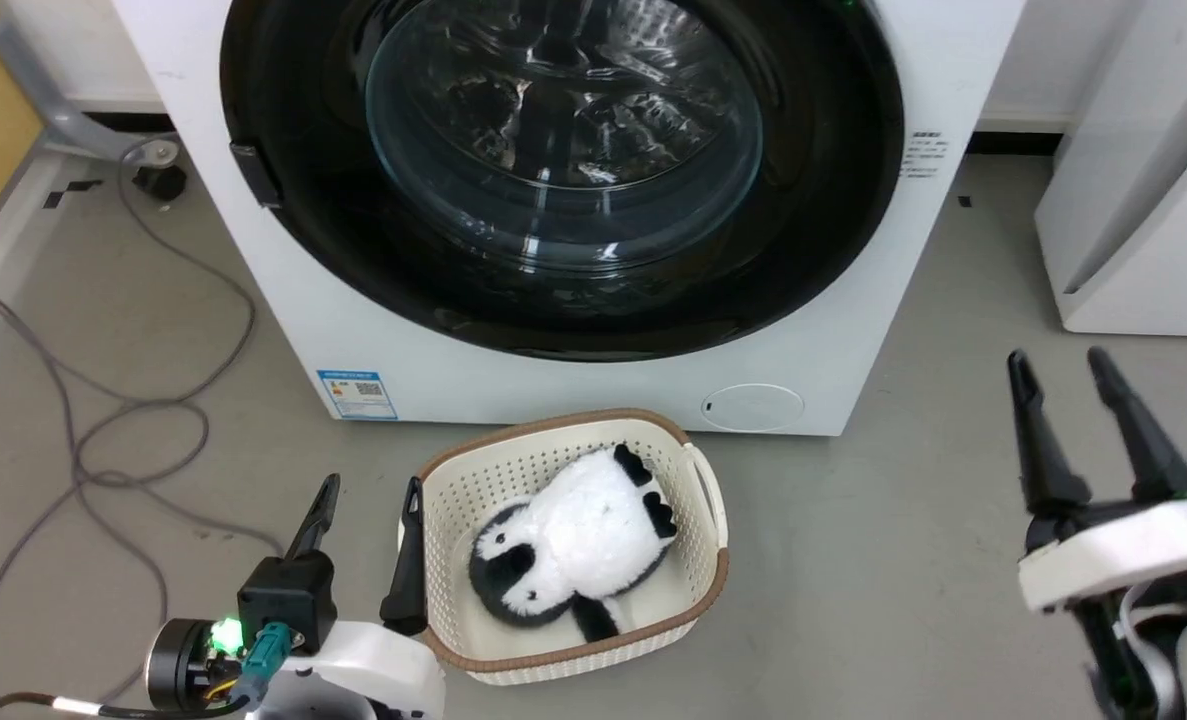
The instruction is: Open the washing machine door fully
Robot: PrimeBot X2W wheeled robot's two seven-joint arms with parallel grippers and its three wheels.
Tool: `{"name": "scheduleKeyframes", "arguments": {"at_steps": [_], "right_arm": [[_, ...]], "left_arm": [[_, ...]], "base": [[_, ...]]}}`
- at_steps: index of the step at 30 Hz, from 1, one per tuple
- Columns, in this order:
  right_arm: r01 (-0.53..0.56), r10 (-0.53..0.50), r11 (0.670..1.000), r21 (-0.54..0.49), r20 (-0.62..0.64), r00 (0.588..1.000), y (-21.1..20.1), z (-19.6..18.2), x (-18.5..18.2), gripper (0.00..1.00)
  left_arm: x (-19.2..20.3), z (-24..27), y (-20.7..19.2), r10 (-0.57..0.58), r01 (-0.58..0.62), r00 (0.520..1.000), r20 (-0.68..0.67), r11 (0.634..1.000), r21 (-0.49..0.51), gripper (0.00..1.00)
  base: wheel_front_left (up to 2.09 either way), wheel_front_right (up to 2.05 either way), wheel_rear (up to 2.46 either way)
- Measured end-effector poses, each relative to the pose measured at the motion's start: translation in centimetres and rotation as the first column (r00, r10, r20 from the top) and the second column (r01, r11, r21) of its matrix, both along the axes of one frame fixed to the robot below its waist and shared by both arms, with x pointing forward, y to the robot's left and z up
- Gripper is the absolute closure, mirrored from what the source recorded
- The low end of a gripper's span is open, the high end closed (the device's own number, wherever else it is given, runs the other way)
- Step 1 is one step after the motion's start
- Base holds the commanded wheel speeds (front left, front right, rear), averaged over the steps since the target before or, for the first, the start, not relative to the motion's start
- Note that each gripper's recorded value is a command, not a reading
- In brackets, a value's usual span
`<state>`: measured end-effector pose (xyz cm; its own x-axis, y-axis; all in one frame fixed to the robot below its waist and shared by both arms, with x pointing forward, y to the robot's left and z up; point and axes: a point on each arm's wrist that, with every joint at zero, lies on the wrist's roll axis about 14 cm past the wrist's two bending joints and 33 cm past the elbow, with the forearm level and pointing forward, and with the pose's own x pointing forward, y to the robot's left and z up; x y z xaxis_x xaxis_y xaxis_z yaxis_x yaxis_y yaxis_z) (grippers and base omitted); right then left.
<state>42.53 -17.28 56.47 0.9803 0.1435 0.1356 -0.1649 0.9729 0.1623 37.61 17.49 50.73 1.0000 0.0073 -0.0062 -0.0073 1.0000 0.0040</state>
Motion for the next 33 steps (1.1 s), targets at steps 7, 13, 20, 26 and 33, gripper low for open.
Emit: {"name": "scheduleKeyframes", "arguments": {"at_steps": [7, 13, 20, 26, 33], "right_arm": [[-0.005, 0.004, 0.999, 0.042, 0.031, 1.0, -0.2, 1.7, 2.0, 0.0], [-0.013, 0.01, 0.996, 0.09, 0.034, 0.999, -0.3, 2.5, 4.0, 0.0], [-0.013, 0.012, 0.99, 0.144, 0.007, 1.0, -0.7, 2.6, 6.7, 1.0], [0.001, 0.009, 0.974, 0.225, -0.045, 0.999, -1.2, 2.2, 9.7, 1.0], [0.049, 0.01, 0.928, 0.37, -0.157, 0.988, -2.3, 1.0, 13.9, 1.0]], "left_arm": [[0.0, -0.4, 0.3, 0.012, -0.012, 1.0, -0.006, 1.0, -0.006, 0.0], [0.2, -0.6, 0.6, 0.026, -0.026, 1.0, -0.005, 1.0, -0.009, 0.0], [0.4, -1.3, 1.0, 0.04, -0.04, 0.999, -0.018, 0.999, -0.008, 0.0], [1.0, -1.7, 1.2, 0.047, -0.047, 0.999, -0.02, 0.999, -0.006, 0.0], [1.5, -2.4, 1.4, 0.06, -0.06, 0.998, -0.029, 0.998, -0.012, 0.0]], "base": [[0.0, 0.0, 0.0], [0.0, 0.0, 0.0], [0.0, 0.0, 0.0], [0.0, 0.0, 0.0], [0.0, 0.0, 0.0]]}}
